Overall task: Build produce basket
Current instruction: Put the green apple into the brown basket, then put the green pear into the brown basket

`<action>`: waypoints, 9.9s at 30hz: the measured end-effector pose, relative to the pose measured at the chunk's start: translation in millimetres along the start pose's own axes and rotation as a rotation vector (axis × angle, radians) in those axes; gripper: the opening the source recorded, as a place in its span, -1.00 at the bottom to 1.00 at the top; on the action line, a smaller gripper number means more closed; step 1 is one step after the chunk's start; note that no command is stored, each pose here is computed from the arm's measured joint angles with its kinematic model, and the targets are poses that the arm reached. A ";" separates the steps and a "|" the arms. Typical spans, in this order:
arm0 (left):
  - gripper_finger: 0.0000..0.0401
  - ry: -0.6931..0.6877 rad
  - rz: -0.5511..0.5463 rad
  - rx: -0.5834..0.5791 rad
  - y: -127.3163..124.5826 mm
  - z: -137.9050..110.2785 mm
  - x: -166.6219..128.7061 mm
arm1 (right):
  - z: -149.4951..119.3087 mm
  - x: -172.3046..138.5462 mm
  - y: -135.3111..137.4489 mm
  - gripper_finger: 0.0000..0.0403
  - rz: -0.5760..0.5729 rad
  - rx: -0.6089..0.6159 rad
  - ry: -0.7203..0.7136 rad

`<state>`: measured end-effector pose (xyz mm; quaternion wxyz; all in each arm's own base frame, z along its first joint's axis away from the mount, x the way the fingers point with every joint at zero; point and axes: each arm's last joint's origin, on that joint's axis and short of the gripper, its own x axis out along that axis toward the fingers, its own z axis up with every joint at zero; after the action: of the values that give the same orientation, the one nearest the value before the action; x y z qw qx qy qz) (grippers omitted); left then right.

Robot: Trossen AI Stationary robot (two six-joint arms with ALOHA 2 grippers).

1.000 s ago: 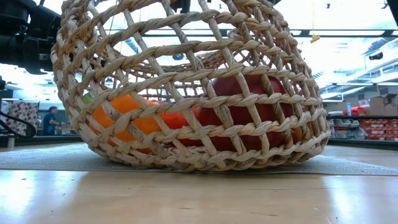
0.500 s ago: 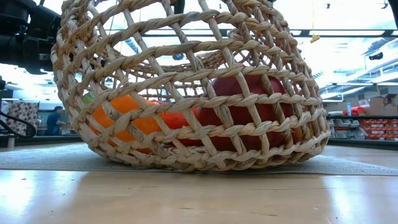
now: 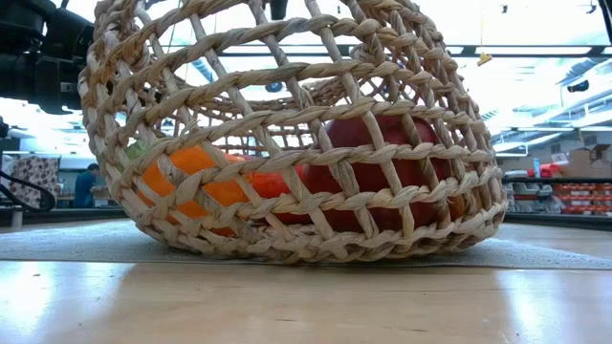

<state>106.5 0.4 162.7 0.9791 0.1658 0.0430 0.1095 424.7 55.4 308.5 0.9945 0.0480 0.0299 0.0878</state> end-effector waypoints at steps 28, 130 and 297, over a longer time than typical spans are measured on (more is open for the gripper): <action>-0.86 0.000 0.000 0.000 0.0 0.0 0.0 | -20.3 -9.5 40.9 0.84 -0.649 -0.669 0.333; -0.82 0.000 0.000 0.000 -0.1 -0.1 0.0 | -9.6 -12.4 2.9 0.92 -0.159 0.170 0.420; -0.85 -0.039 -0.219 -0.454 33.7 90.9 59.7 | 46.2 -115.0 127.0 0.82 -0.599 -0.007 0.413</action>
<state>168.7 16.4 256.6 0.9979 -0.0619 0.0160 0.0061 293.0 155.2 373.0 0.9493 0.0151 0.2426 -0.1993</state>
